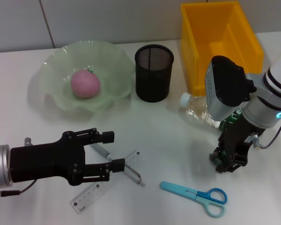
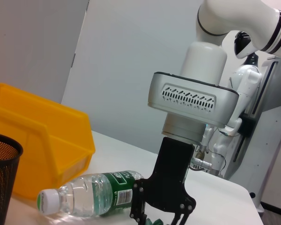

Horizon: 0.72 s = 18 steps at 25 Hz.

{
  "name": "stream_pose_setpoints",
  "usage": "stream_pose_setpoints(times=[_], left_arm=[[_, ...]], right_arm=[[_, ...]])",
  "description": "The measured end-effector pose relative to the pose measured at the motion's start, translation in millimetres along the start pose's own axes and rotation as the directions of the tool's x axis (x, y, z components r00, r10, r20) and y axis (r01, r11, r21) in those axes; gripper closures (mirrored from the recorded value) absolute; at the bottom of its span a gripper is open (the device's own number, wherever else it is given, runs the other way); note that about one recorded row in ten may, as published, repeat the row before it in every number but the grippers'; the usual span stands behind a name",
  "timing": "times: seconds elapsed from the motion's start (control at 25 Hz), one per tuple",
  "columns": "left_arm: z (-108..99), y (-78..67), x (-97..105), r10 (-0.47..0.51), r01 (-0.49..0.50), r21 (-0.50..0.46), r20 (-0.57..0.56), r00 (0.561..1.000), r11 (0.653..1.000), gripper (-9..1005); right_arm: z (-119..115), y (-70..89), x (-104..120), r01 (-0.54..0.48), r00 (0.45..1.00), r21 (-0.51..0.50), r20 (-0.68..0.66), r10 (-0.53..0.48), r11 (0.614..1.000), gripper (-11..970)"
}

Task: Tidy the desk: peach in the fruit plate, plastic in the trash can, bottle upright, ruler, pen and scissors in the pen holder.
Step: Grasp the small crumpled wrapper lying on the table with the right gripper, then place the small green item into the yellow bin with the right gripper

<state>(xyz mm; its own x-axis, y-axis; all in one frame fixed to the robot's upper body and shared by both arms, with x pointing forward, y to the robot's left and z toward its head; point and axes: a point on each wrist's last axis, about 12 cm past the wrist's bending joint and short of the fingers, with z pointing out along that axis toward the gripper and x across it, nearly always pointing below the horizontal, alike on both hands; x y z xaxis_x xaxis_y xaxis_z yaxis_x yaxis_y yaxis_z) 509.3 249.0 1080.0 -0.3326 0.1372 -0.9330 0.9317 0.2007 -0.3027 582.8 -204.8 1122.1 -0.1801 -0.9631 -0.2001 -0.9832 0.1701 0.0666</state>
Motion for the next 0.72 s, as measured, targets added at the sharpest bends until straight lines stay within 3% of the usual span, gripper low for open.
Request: stream_pose_setpoints(times=[0.24,0.56,0.72], left_arm=[[0.0,0.0,-0.1,0.0,0.0,0.0,0.001,1.0,1.0,197],[0.0,-0.3,-0.6,0.0,0.0,0.003,0.005,1.0,1.0,196],[-0.4,-0.2,-0.9,0.0,0.0,0.003,0.007,1.0,1.0,196]], right_arm=[[-3.9,-0.7,-2.2,0.001,1.0,0.012,0.021,-0.001,1.0,634],[-8.8,-0.9,-3.4,-0.007,0.999,0.01,0.041,0.007,1.0,695],[-20.0,-1.3,-4.4,-0.03,0.991,-0.005,0.131,0.031,1.0,713]])
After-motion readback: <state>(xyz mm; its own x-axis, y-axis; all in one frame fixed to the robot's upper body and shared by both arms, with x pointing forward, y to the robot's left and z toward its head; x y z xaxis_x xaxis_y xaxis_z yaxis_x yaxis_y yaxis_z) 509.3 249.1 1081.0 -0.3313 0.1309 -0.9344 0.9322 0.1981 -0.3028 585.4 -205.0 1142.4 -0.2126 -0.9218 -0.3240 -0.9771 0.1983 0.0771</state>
